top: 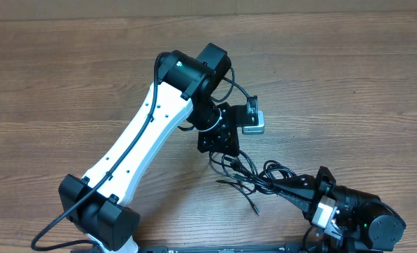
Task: Untangle cables
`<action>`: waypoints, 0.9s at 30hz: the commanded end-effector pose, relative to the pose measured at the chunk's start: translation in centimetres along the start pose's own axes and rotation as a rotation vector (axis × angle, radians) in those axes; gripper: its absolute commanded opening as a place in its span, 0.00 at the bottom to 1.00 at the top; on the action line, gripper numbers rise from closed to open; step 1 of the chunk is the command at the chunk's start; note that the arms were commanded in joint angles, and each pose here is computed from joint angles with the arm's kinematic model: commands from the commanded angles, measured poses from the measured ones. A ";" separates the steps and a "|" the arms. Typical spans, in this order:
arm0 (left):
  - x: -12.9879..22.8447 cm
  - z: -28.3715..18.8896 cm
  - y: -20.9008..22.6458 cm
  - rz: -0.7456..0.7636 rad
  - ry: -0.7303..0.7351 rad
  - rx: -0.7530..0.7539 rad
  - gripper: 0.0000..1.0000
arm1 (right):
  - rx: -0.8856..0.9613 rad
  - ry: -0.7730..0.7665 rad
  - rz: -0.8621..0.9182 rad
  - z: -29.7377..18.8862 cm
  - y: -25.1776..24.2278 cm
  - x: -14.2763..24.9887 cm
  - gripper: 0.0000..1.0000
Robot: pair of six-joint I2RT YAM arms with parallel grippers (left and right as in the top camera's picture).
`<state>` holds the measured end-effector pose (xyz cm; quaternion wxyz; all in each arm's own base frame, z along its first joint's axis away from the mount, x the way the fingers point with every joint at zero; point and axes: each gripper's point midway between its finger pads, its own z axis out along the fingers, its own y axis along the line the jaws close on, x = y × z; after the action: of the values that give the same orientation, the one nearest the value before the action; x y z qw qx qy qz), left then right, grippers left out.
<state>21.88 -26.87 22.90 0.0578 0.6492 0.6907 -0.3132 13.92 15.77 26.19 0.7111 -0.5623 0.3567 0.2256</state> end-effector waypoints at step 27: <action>0.5 -2.0 6.9 -0.454 -0.045 -0.282 0.05 | 0.007 -0.008 -0.026 0.1 -0.3 -0.6 0.04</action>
<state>26.96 -26.89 22.00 0.0893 0.5237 0.8090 -0.2516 14.04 15.72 26.26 0.7133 -0.5596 0.3580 0.2233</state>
